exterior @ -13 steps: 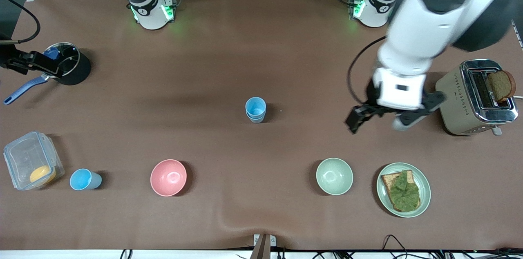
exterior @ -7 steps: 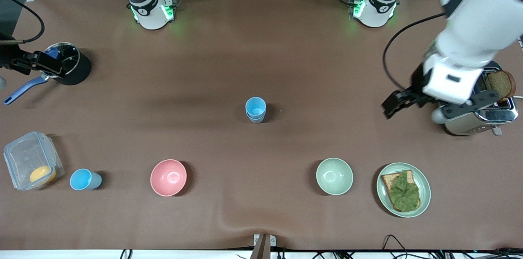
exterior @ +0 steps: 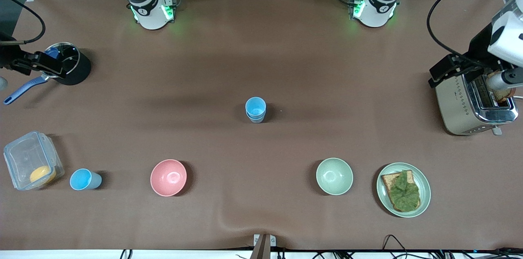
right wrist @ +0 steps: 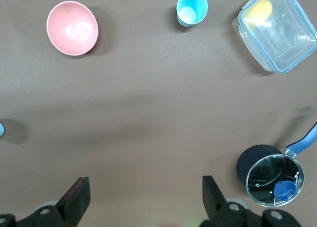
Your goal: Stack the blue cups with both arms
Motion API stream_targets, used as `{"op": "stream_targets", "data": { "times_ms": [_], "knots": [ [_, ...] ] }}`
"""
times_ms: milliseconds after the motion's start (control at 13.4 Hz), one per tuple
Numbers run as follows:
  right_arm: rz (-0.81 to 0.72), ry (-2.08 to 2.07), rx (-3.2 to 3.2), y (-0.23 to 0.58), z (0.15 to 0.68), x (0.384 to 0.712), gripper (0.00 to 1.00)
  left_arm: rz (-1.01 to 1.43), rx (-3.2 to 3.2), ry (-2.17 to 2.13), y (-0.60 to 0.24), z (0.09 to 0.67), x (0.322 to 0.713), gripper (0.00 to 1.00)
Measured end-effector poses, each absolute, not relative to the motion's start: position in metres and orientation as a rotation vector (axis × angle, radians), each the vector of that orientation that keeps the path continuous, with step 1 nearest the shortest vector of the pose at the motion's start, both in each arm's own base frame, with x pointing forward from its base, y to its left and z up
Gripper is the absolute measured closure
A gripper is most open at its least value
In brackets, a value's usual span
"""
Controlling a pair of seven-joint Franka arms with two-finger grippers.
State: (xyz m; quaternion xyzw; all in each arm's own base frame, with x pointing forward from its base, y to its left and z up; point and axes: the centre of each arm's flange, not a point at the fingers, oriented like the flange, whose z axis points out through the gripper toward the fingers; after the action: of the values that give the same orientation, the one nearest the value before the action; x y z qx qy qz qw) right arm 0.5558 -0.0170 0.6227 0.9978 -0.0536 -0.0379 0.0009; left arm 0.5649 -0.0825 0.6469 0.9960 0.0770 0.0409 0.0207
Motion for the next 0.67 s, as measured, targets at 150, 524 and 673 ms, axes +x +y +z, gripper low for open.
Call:
{"op": "stream_targets", "data": {
  "times_ms": [150, 524, 673],
  "knots": [
    [-0.120, -0.168, 3.133, -0.017, 0.623, 0.556, 0.00, 0.094, 3.090, 0.244, -0.075, 0.639, 0.558, 0.00],
    [-0.123, -0.169, 3.131, -0.017, 0.622, 0.556, 0.00, 0.055, 3.101, 0.162, -0.043, 0.629, 0.548, 0.00],
    [-0.124, -0.169, 3.131, -0.017, 0.621, 0.556, 0.00, 0.058, 3.101, 0.154, -0.045, 0.630, 0.545, 0.00]
  ]
}}
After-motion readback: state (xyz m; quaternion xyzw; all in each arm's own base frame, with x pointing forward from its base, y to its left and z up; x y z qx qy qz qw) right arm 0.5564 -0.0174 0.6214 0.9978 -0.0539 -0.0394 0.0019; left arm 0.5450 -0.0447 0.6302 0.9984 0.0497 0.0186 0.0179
